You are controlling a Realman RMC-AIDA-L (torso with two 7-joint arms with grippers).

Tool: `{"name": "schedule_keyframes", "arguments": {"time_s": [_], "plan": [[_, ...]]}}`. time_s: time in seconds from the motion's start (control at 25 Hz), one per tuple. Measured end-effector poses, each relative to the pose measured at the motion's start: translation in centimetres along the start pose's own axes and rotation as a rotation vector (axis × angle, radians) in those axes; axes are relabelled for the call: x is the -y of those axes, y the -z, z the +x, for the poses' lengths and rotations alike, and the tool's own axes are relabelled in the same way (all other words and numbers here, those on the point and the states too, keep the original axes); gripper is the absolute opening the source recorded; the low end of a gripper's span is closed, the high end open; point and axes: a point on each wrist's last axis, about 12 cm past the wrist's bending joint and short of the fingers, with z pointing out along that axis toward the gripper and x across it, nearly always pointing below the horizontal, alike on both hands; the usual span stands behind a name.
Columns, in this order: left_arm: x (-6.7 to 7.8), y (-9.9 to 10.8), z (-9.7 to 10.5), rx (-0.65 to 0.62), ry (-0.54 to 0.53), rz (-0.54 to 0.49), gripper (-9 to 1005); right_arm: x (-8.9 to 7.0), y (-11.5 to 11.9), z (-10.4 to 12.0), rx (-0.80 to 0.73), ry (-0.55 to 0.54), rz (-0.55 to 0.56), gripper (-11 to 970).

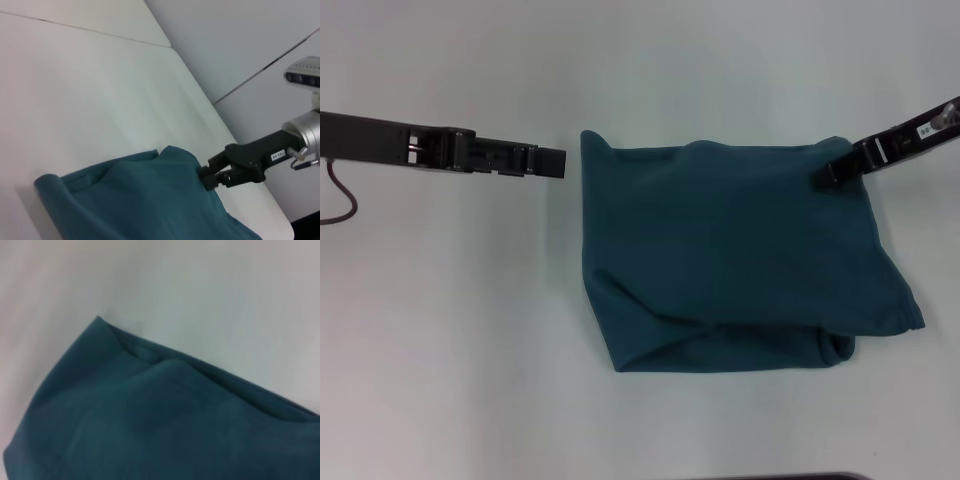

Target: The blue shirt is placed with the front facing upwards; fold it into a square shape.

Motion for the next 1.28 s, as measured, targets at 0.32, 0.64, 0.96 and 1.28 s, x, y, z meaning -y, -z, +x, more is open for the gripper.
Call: {"name": "schedule_keyframes", "arguments": {"time_s": [0.32,0.64,0.96,1.28], "plan": [[-0.4,0.0,-0.1,0.009,0.003,-0.013,934,0.2,0.0,-0.6,0.041,-0.005,0.027,305],[-0.5,0.1,-0.1,0.012,0.005,-0.016,934,-1.4,0.8,-1.0,0.077,-0.003,-0.159,302],[-0.5,0.1,0.1,0.019,0.009,-0.015,935,-0.3,-2.7,0.4,0.001,-0.130,-0.108,311],[-0.4,0.0,-0.1,0.018,0.003,-0.015,935,0.3,-3.1,0.8,0.008,-0.155,-0.068,331]]}}
